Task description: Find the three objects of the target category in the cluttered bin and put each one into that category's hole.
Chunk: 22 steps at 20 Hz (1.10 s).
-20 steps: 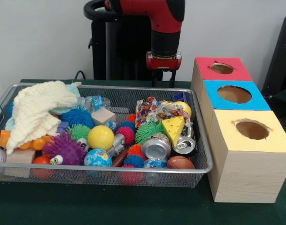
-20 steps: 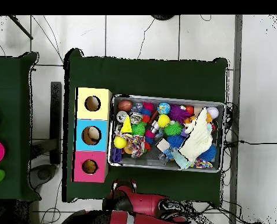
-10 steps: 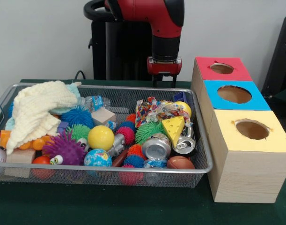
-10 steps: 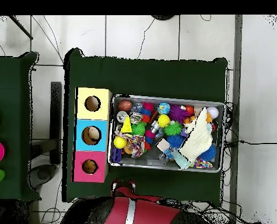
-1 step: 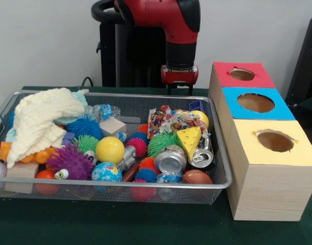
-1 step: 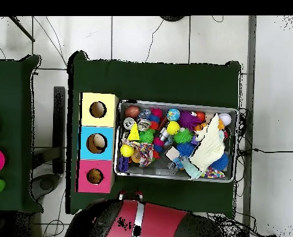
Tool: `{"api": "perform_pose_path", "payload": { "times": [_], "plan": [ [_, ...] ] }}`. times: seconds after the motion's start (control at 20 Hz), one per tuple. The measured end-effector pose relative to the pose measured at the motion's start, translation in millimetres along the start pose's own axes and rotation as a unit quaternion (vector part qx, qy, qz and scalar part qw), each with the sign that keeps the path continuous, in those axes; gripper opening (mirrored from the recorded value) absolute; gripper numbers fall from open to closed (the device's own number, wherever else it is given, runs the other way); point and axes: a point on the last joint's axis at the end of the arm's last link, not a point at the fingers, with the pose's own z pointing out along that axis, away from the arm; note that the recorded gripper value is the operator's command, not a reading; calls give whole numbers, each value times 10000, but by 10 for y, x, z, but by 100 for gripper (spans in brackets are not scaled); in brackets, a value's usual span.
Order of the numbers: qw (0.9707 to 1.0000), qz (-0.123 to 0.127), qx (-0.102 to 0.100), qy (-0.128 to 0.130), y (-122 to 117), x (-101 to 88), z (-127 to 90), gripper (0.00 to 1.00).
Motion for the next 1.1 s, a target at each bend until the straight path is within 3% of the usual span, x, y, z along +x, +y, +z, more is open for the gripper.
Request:
{"api": "perform_pose_path", "payload": {
  "times": [0.7,1.1],
  "plan": [
    [10000,8,9,-18,0,-12,-2,100],
    [9996,110,242,16,15,-262,-156,100]
  ]
}}
